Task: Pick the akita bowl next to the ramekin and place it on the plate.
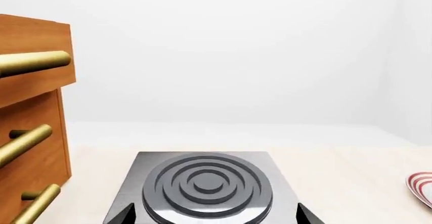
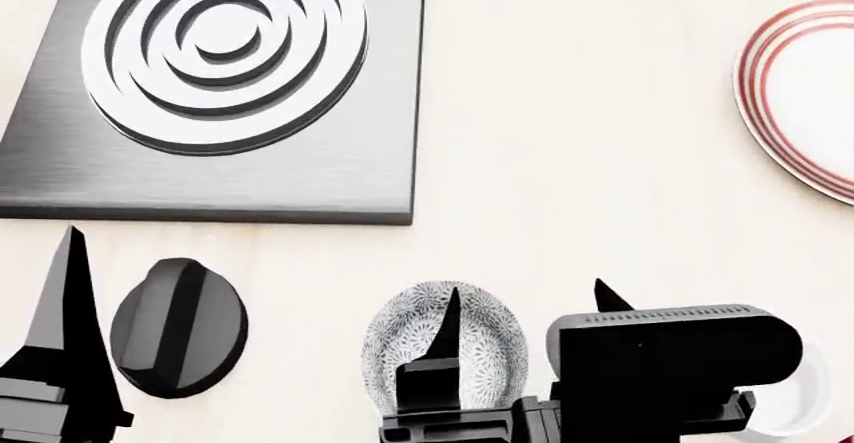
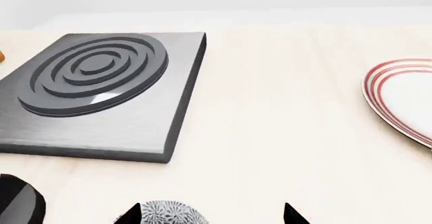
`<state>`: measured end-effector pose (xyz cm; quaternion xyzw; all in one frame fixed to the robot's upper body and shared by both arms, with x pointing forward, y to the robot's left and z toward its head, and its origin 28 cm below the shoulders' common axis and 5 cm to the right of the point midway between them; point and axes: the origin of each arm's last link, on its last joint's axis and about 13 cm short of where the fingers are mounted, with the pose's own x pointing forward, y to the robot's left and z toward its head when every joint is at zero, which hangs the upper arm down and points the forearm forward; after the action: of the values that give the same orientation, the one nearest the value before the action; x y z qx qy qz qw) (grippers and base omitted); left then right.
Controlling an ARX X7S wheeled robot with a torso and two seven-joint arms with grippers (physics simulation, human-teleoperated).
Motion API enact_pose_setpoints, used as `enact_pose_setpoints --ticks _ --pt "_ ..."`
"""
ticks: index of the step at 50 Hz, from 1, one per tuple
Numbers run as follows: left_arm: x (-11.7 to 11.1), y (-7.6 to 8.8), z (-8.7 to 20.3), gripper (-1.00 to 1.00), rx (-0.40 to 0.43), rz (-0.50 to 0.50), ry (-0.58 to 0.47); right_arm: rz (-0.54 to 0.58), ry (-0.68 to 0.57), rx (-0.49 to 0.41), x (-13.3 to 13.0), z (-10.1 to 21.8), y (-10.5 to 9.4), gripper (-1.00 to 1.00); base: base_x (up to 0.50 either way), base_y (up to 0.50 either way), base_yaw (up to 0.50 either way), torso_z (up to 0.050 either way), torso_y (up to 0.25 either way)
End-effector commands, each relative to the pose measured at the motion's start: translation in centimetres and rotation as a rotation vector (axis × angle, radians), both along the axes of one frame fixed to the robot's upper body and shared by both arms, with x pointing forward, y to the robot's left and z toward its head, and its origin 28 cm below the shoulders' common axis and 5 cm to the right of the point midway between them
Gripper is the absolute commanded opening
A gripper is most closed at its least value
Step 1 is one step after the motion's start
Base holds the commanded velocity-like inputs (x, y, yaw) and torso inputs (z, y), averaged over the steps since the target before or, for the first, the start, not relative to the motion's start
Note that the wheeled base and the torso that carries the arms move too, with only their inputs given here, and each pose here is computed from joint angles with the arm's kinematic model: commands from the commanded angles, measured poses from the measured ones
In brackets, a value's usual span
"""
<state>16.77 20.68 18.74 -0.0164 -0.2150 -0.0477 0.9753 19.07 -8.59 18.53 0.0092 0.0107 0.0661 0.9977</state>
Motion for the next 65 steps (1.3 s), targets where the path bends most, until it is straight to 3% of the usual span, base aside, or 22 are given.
enact_pose_setpoints --ticks 1,65 --pt "0.1 0.0 -0.1 1.00 0.002 0.000 0.004 0.008 0.060 0.036 0.4 -0.7 -0.2 1.00 0.00 0.00 0.00 0.000 0.000" --pt "0.2 -0.1 -0.6 1.00 0.013 0.000 0.014 0.017 0.219 0.138 1.2 -3.1 -0.5 1.00 0.00 0.00 0.00 0.000 0.000"
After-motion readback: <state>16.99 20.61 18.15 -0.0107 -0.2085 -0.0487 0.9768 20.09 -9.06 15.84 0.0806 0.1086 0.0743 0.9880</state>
